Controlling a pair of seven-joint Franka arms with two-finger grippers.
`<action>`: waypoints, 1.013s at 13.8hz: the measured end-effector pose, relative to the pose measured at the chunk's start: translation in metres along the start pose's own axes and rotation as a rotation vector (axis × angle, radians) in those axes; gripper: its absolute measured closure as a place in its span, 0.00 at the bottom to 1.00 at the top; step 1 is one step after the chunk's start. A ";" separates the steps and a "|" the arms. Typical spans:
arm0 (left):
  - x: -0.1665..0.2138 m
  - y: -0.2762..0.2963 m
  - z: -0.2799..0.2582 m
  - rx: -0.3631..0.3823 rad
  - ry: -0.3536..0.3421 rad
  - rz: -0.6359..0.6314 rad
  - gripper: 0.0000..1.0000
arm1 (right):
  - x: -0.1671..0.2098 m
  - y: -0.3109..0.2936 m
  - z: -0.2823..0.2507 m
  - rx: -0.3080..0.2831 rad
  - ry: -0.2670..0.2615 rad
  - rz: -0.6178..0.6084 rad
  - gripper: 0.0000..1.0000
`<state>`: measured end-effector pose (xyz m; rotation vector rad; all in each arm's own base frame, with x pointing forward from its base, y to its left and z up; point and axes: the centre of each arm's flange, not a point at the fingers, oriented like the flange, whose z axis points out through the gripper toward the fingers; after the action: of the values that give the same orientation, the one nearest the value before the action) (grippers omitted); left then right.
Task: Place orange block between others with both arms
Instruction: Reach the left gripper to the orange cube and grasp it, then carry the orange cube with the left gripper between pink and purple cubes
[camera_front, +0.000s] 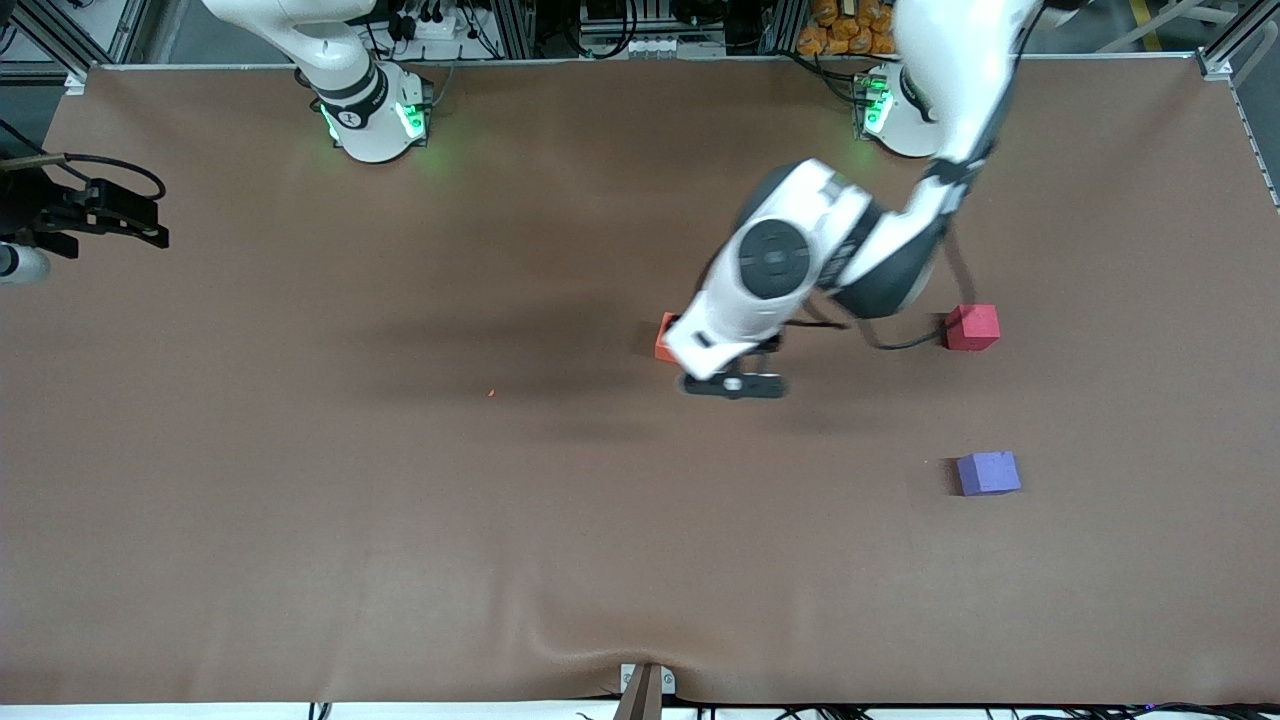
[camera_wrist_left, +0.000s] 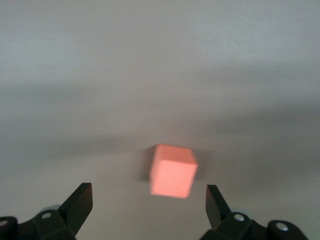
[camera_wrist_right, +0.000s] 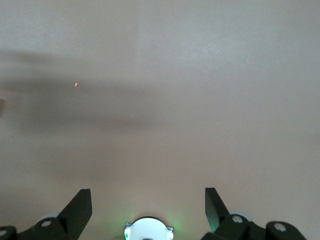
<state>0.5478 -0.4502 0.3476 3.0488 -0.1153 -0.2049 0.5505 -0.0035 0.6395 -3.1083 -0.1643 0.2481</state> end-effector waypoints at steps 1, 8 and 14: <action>-0.002 0.012 0.018 0.003 -0.004 0.018 0.00 | 0.000 0.000 0.000 0.000 0.000 0.001 0.00; -0.011 0.035 0.048 0.064 0.014 0.131 0.00 | -0.002 0.003 0.001 0.004 -0.012 0.007 0.00; -0.022 0.045 0.092 0.094 -0.038 0.158 0.00 | -0.002 0.002 0.001 0.014 -0.010 0.005 0.00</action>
<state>0.5107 -0.5006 0.2635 3.1091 -0.3779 -0.2535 0.5491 -0.0061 0.6386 -3.0943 -0.1548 0.2641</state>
